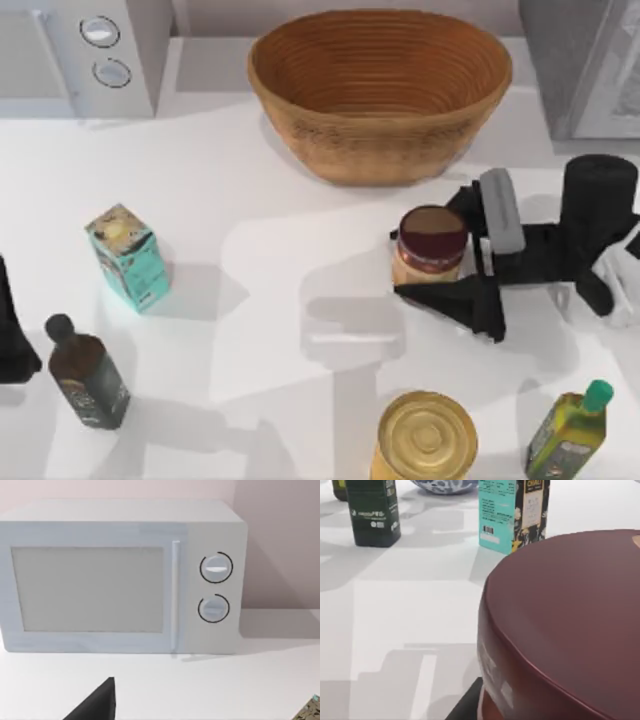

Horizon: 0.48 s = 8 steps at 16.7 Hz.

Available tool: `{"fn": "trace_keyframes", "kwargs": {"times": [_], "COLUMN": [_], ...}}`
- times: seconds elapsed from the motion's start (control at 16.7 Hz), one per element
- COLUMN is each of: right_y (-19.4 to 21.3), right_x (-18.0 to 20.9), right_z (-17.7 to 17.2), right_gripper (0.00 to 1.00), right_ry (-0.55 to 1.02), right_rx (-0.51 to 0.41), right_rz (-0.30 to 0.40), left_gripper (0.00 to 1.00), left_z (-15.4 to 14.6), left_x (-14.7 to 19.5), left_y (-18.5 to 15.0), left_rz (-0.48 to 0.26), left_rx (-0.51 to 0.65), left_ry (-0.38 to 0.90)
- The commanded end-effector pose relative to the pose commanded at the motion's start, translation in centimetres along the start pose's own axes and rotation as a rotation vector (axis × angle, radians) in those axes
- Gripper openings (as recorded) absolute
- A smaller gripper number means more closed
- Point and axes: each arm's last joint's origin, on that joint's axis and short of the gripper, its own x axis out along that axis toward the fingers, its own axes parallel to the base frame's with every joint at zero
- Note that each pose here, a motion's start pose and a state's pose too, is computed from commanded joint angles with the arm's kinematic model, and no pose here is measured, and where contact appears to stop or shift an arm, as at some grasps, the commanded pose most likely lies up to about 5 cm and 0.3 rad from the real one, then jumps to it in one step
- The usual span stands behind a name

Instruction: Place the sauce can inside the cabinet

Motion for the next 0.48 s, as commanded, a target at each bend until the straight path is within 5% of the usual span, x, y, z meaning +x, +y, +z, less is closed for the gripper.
{"fn": "trace_keyframes", "kwargs": {"times": [0.48], "right_y": [-1.0], "right_x": [-1.0], "right_z": [8.8], "right_gripper": [0.00], "right_ry": [0.005], "right_rx": [0.004], "right_rz": [-0.017], "left_gripper": [1.00], "left_z": [0.0], "left_x": [0.0], "left_y": [0.0], "left_rz": [0.000], "left_rx": [0.000], "left_ry": [0.000]}}
